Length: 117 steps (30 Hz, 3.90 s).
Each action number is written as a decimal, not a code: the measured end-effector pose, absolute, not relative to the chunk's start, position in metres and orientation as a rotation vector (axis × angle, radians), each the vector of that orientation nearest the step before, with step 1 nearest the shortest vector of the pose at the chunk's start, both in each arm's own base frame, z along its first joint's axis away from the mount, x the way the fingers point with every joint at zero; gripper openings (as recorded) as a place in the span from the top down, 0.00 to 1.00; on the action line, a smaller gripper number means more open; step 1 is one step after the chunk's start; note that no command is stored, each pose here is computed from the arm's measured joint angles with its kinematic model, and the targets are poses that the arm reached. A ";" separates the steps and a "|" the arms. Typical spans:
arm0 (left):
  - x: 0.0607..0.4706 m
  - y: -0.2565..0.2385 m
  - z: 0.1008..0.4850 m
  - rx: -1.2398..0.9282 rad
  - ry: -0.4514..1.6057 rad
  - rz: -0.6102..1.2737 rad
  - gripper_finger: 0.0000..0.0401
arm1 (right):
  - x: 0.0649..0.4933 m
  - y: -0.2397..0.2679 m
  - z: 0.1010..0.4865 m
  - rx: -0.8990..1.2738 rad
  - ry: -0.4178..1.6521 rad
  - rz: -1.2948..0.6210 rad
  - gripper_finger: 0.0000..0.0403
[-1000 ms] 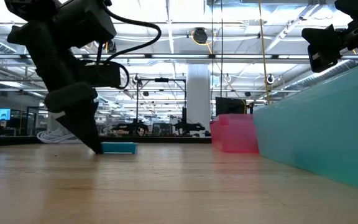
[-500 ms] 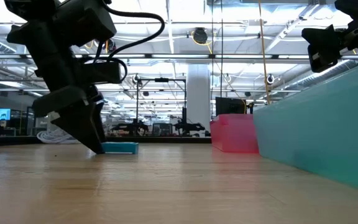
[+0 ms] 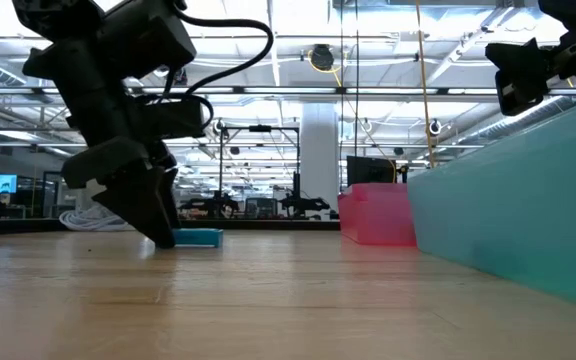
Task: Pick & Place Office items
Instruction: Put the blue digital clock into the green bin
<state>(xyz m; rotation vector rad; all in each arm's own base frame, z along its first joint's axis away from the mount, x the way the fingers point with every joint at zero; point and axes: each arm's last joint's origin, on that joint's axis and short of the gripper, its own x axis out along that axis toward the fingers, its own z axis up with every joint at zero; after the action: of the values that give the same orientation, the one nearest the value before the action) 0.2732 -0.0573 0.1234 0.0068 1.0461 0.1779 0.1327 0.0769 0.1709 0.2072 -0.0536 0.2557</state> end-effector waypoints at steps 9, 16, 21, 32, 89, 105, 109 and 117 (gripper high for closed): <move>0.274 -0.055 0.119 -0.008 1.066 0.181 0.40 | 0.133 0.077 0.171 0.209 -0.057 0.256 0.40; 0.275 -0.056 0.118 -0.014 1.055 0.172 0.52 | 0.133 0.077 0.171 0.209 -0.057 0.256 0.40; 0.278 -0.056 0.120 -0.011 1.016 0.189 0.62 | 0.133 0.077 0.171 0.209 -0.058 0.256 0.40; 0.312 -0.062 0.159 -0.392 0.721 0.170 0.61 | 0.133 0.075 0.173 0.194 -0.076 0.207 0.40; 0.340 -0.074 0.204 -0.744 0.444 -0.214 0.61 | 0.264 0.098 0.180 -0.500 0.024 0.137 0.54; 0.340 -0.074 0.205 -0.771 0.444 -0.215 0.61 | 0.264 0.098 0.180 -0.509 0.026 0.134 0.84; 0.340 -0.074 0.205 -0.746 0.439 -0.215 0.57 | 0.264 0.098 0.180 -0.512 0.025 0.132 0.88; 0.340 -0.073 0.206 -0.571 0.405 -0.251 0.37 | 0.261 0.103 0.181 -0.493 0.020 0.156 0.86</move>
<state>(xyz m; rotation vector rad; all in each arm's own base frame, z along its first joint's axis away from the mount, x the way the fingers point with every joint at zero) 0.3403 -0.0734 0.2057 -0.5707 0.4046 -0.2513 0.2611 0.1029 0.1815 -0.4931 0.0199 0.1559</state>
